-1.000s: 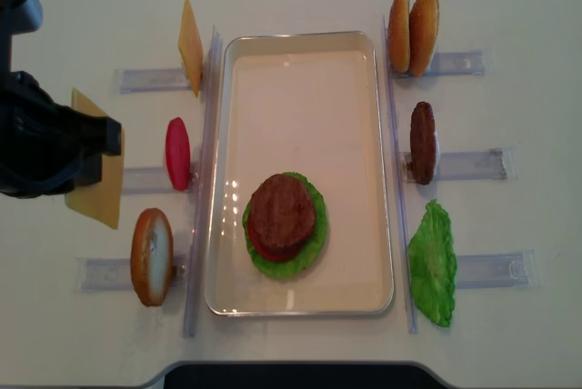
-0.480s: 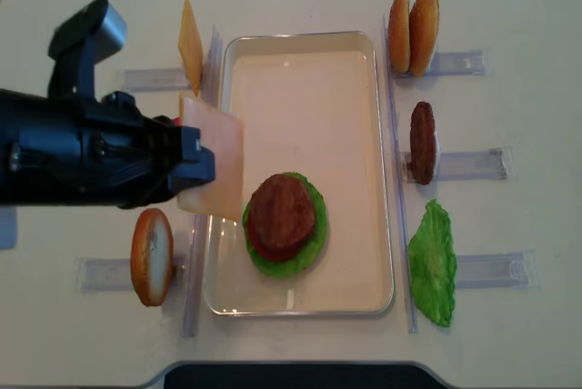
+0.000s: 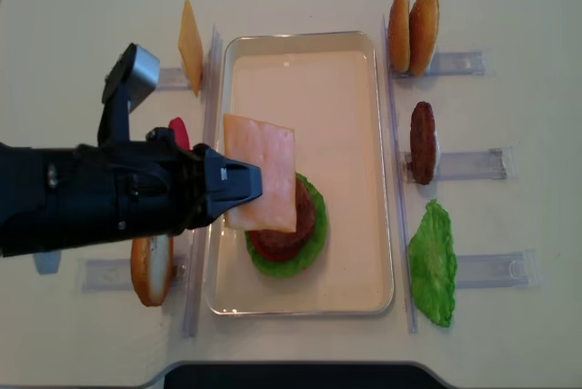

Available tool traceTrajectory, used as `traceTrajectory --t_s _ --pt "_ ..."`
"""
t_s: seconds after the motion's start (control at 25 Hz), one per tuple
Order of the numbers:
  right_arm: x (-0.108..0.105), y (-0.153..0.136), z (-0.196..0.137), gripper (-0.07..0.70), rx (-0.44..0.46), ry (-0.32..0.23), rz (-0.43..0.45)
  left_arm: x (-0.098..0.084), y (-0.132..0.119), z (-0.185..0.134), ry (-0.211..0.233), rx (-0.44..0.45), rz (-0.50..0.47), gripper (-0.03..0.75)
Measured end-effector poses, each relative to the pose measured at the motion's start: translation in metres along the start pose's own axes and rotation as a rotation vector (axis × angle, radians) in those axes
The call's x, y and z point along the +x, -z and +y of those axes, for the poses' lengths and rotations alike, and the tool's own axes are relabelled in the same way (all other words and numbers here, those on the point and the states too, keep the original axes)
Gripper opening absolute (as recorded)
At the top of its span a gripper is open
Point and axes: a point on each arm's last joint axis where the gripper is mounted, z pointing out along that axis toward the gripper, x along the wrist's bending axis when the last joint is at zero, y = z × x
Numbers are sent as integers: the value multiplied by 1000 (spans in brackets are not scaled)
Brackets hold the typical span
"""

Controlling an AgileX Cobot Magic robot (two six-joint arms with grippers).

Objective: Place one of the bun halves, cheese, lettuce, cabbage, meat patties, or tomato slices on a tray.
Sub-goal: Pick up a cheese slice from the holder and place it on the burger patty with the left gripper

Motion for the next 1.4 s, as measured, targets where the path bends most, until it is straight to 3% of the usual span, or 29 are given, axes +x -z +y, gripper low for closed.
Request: traceTrajectory --t_s 0.36,0.64,1.04,1.4 --pt "0 0 0 303 0 0 0 37 21 14 144 -105 -155 30" --pt "0 0 0 303 0 0 0 53 28 11 185 -63 -221 30" --pt "0 0 0 303 0 0 0 84 -1 12 298 63 -190 30" --pt "0 0 0 303 0 0 0 99 -16 10 326 111 -157 30"
